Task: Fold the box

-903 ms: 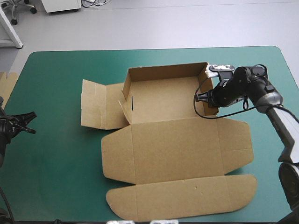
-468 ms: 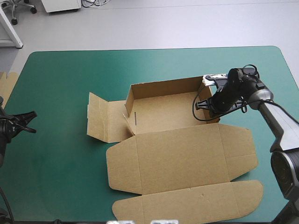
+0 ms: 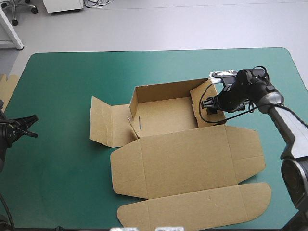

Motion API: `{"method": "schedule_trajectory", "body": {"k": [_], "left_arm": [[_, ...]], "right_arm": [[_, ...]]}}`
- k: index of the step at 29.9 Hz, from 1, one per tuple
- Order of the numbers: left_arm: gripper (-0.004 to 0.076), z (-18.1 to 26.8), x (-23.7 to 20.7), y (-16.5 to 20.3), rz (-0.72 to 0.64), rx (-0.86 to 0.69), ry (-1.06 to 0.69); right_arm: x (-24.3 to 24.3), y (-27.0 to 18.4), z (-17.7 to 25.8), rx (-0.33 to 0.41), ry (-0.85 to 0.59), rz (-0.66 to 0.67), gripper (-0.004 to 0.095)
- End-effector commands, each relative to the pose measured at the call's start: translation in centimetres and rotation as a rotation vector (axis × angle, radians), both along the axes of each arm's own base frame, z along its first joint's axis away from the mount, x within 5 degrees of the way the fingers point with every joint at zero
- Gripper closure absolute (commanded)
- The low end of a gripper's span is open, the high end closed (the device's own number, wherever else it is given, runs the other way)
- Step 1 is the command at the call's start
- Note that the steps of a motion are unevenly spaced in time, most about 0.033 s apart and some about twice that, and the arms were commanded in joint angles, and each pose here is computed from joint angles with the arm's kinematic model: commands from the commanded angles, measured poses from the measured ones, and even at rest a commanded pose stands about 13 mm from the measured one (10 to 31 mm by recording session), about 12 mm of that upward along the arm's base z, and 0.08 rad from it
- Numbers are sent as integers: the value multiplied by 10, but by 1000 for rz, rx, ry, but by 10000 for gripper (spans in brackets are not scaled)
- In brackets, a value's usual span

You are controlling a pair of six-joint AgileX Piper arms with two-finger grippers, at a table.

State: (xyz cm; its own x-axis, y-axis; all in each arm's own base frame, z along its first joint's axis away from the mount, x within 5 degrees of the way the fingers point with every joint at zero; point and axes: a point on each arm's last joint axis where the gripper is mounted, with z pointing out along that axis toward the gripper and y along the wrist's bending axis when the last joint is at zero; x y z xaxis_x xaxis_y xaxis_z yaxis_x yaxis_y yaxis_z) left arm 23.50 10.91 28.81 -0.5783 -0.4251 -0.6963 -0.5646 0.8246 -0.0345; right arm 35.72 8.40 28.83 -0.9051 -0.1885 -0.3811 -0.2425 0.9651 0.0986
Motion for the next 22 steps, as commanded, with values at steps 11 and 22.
{"method": "schedule_trajectory", "body": {"k": [11,22], "left_arm": [[593,18,3,-2,-20,42,-100],[594,18,3,-2,-21,36,-102]], "right_arm": [[-9,-2,85,47,-228,33,210],[26,6,40,57,-165,-5,353]]}}
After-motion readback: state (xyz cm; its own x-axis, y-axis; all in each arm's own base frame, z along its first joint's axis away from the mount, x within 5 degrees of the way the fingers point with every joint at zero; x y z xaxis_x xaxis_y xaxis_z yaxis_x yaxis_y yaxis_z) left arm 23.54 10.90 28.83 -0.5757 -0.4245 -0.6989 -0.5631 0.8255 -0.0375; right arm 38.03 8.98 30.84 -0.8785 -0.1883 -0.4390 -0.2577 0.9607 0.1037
